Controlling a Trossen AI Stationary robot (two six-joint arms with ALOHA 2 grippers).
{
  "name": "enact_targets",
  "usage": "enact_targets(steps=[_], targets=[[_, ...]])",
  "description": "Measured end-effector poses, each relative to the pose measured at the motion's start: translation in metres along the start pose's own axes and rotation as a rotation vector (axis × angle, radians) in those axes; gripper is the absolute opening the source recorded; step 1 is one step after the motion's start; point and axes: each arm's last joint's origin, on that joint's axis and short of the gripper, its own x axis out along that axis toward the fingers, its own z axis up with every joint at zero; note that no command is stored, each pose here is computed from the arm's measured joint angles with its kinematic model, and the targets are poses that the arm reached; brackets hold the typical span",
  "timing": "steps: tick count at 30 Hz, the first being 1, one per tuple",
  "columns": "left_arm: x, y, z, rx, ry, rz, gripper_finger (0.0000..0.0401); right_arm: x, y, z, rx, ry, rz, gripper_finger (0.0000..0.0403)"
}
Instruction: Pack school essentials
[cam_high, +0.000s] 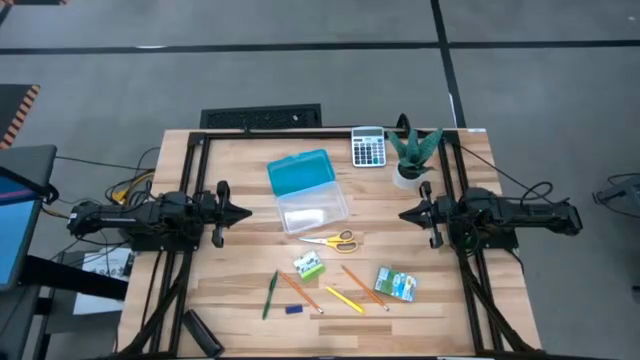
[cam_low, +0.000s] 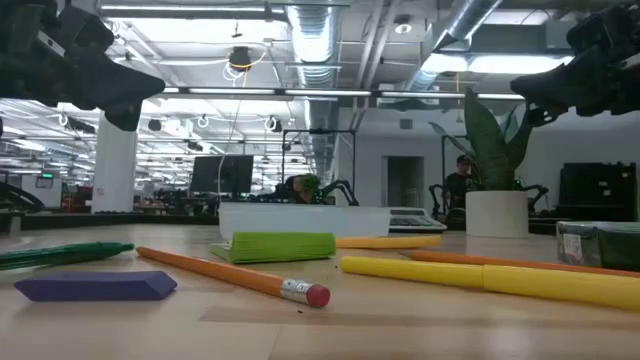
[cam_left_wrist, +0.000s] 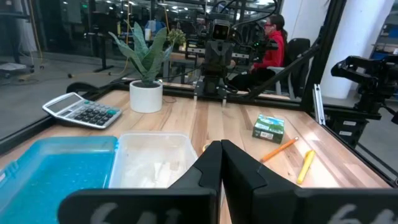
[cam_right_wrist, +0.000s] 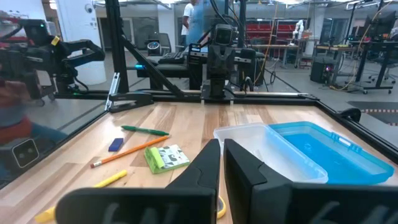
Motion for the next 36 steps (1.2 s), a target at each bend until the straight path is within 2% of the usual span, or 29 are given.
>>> enact_targets(steps=[8, 14, 19, 21, 23, 27, 36], targets=[[0.0, 0.0, 0.0, 0.0, -0.003, 0.002, 0.0, 0.0, 0.0, 0.0, 0.0, 0.0, 0.0, 0.0033], [0.0, 0.0, 0.003, 0.066, -0.029, 0.01, 0.0, 0.0, 0.0, 0.0, 0.0, 0.0, 0.0, 0.0033], [0.0, 0.0, 0.0, -0.033, -0.004, 0.012, 0.0, 0.0, 0.0, 0.002, -0.037, -0.019, -0.011, 0.0033], [0.0, 0.0, 0.0, -0.062, 0.0, 0.013, 0.0, 0.0, 0.0, 0.005, 0.008, -0.054, -0.008, 0.0033], [0.0, 0.0, 0.0, -0.068, -0.002, 0.014, 0.0, 0.0, 0.0, 0.009, 0.052, -0.091, -0.006, 0.0033], [0.0, 0.001, 0.002, -0.069, -0.027, 0.029, 0.0, -0.002, 0.0, 0.017, 0.048, -0.179, -0.011, 0.0033], [0.0, 0.001, 0.009, -0.064, -0.102, 0.04, 0.0, -0.003, 0.0, 0.023, 0.046, -0.24, -0.013, 0.0033]])
